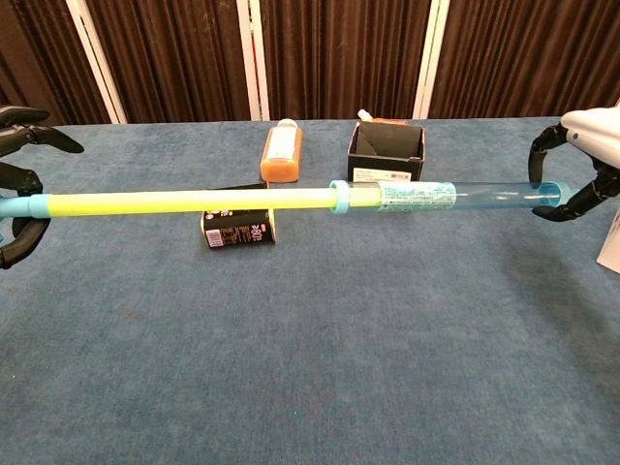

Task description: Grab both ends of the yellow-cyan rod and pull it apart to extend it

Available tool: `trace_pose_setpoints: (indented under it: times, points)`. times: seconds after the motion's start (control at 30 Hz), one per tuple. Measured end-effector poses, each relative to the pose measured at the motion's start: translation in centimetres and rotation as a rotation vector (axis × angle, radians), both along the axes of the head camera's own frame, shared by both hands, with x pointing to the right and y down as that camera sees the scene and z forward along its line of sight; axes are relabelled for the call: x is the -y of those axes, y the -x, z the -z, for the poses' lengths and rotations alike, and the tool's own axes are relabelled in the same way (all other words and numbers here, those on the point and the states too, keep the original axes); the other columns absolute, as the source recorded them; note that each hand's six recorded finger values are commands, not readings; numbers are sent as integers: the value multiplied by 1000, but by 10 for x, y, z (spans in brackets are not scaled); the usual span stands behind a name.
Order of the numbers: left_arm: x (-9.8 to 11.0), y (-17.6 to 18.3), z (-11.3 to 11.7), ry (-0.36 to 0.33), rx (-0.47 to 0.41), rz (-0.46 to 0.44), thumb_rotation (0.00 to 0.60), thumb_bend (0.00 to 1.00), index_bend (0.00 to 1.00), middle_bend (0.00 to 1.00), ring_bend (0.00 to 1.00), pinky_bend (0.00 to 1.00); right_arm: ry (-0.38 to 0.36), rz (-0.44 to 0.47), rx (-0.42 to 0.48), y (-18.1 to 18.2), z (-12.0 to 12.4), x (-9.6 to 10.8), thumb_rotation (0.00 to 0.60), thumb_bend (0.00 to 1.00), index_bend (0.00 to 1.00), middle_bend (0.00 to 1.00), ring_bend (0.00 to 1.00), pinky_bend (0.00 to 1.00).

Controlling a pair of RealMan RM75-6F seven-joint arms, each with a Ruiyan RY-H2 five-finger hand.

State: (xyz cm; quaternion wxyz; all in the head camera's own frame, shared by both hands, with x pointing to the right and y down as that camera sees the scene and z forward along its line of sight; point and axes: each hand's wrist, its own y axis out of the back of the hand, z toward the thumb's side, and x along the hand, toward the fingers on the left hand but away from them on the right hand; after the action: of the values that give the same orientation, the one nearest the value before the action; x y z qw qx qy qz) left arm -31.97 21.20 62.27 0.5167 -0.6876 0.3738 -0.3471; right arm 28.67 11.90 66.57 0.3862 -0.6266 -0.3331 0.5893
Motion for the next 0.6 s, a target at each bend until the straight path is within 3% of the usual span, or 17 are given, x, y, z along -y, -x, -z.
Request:
trace_pose_setpoints:
  times: [0.6]
  points:
    - [-8,-4,10,-13,-19,-23,600,509,703,187,54,157,-31,-33,-59,-15,-4,13,600,382,916,298,190,105]
